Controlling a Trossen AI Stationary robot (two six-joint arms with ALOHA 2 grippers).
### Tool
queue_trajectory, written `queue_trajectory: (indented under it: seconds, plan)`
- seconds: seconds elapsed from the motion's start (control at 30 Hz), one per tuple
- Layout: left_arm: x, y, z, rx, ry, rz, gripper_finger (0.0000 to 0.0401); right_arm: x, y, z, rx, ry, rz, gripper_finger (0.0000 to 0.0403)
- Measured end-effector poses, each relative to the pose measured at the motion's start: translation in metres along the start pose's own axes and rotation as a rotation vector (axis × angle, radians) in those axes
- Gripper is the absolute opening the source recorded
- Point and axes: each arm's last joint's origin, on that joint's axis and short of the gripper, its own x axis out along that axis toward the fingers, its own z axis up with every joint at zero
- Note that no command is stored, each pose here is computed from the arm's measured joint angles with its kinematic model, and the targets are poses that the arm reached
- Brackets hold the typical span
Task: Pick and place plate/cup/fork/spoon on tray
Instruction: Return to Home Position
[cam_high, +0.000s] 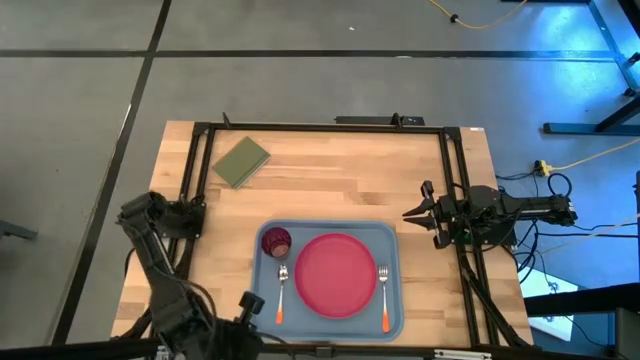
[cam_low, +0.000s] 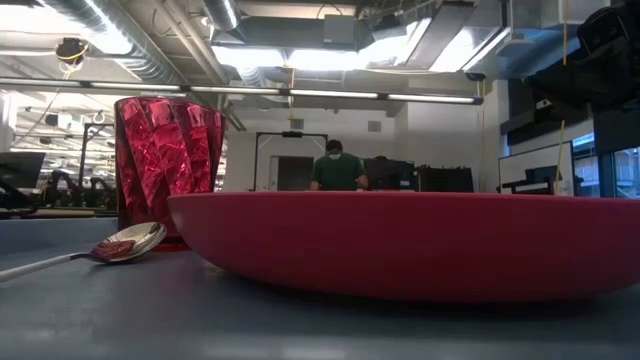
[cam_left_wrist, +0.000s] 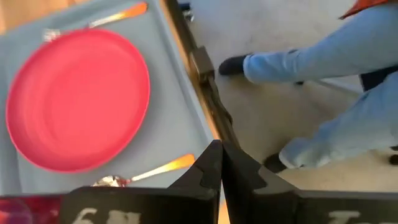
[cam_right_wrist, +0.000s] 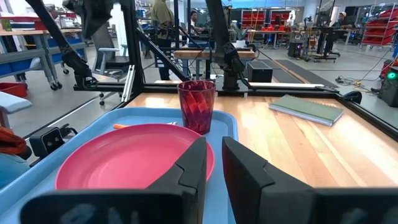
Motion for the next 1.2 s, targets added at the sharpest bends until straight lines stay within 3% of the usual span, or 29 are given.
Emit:
queue_trajectory:
  seconds: [0.23,0.43,0.7,0.97,1.2]
  plan:
    - [0.011,0.015,-0.022,0.077,-0.015,-0.118,0.0002,0.000,0.000,0.000,0.000,0.000,-0.001,0.0057]
    - [0.004,0.042,-0.056,0.045,-0.181,-0.240,0.0002,0.000,0.000,0.000,0.000,0.000,0.000,0.0057]
    - [0.008,0.076,-0.117,-0.030,-0.373,-0.307,0.0002,0.000,0.000,0.000,0.000,0.000,0.000,0.0057]
    - [-0.002,0.094,-0.157,0.085,-0.563,-0.446,0.0002,0.000,0.000,0.000,0.000,0.000,0.000,0.0057]
    - [0.001,0.116,-0.196,0.085,-0.623,-0.463,0.0002,0.000,0.000,0.000,0.000,0.000,0.000,0.0057]
